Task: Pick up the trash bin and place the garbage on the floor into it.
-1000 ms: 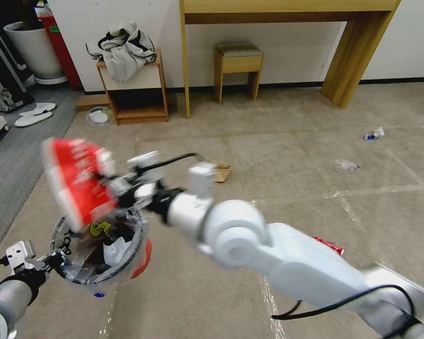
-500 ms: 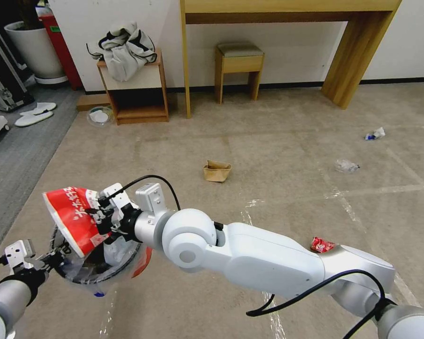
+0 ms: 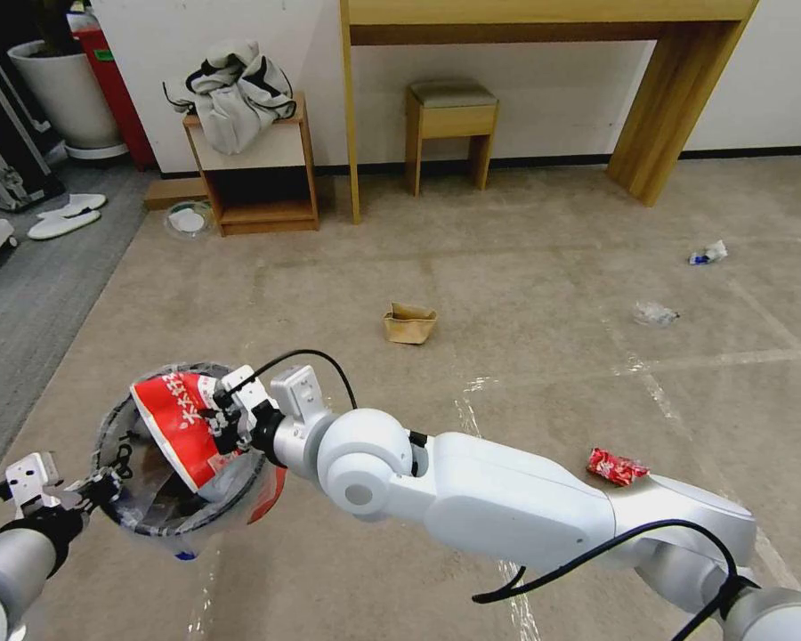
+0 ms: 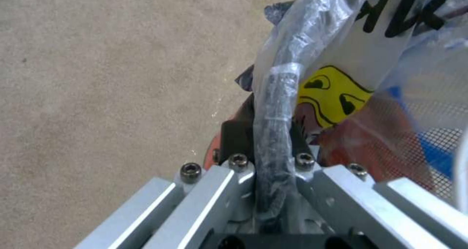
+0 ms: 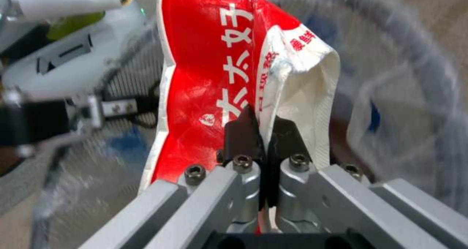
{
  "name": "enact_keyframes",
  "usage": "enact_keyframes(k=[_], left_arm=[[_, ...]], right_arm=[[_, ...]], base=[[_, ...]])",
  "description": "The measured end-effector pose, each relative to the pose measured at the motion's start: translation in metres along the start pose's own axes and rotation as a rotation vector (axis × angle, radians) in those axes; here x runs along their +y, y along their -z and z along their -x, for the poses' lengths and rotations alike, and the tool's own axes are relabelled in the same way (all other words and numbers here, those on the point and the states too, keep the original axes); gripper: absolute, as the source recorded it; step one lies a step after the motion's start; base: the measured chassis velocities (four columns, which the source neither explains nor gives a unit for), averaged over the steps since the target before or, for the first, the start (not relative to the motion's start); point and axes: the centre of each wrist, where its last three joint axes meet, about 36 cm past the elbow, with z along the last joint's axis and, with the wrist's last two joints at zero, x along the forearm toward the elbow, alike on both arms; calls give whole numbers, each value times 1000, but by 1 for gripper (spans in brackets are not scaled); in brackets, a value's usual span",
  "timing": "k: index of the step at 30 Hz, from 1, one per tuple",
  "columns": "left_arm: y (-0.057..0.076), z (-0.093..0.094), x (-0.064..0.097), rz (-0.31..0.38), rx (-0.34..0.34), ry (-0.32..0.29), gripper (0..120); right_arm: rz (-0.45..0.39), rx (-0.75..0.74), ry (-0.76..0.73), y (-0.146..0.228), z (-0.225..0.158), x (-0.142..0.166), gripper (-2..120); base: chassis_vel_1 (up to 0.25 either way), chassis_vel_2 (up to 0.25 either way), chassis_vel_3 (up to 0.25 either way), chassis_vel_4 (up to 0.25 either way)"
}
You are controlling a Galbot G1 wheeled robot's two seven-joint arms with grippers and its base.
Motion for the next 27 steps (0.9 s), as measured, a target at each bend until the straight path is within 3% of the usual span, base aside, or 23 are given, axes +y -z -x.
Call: enact_keyframes(k=[27], left_arm=[[-3,-1,-1,-6,-2,1,1]], right_arm=[[-27,52,-13,-22,11,12,1]], base=[[0,0,0,0]])
